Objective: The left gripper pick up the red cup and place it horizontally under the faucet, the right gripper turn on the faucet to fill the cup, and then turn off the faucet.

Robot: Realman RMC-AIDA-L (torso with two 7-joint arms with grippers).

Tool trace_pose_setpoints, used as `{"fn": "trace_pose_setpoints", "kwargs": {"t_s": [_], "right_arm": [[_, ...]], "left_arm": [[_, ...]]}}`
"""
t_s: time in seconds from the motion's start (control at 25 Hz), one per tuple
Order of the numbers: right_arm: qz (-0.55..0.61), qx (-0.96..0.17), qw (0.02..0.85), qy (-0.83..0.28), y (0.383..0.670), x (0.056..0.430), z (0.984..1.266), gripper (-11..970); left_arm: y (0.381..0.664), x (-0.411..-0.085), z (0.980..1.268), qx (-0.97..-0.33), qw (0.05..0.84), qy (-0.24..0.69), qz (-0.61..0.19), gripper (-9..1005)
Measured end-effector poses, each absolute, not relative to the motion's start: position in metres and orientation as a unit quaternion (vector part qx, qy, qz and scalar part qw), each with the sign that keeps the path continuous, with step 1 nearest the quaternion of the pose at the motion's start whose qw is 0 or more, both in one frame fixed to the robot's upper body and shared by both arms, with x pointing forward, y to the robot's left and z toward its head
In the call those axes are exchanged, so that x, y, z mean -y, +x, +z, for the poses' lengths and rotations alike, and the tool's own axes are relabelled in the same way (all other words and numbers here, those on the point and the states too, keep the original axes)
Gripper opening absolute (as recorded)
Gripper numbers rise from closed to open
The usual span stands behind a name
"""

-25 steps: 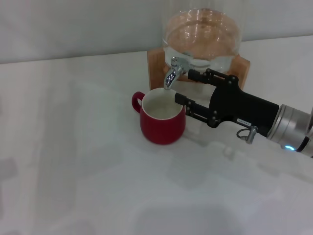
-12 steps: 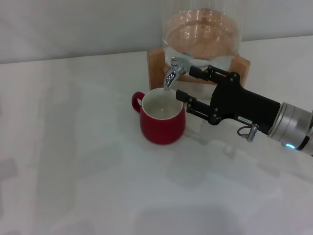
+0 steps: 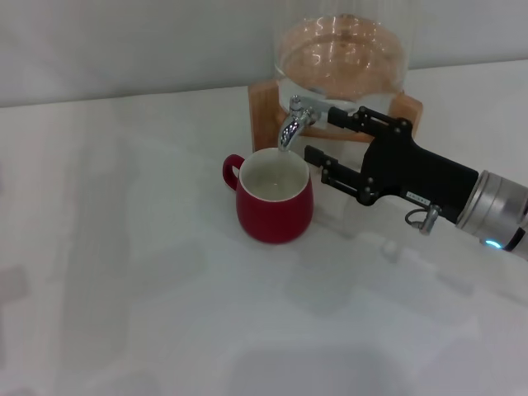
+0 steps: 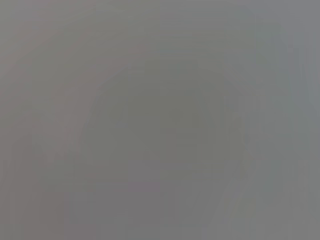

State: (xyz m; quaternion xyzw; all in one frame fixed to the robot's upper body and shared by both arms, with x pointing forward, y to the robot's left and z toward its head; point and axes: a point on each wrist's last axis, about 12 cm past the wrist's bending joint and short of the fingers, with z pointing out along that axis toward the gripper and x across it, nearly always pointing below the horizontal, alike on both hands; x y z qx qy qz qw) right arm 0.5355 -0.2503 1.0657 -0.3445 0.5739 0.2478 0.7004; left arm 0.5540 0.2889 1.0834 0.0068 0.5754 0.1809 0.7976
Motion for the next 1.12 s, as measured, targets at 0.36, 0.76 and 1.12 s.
{"fn": "trace_pose_setpoints", "kwargs": {"t_s": [0.36,0.76,1.12], "right_arm": [[0.246,-0.576,0.7,-0.342,0.533,0.253,1.064,631],[0.238,-0.585,0.71,-0.311,0.507,0.277,1.055,631],[0.126,-0.583,0.771,-0.221,0.508,0.335,1.069,630]], "left_arm": [[0.554,-0.289,1.083,-0.576,0.797,0.006,0.181,757],[0.551,-0.291,1.081,-0.578,0.795,0.004,0.185,757],[0.548,-0.296,1.078,-0.58,0.792,0.001,0.19,757]]}}
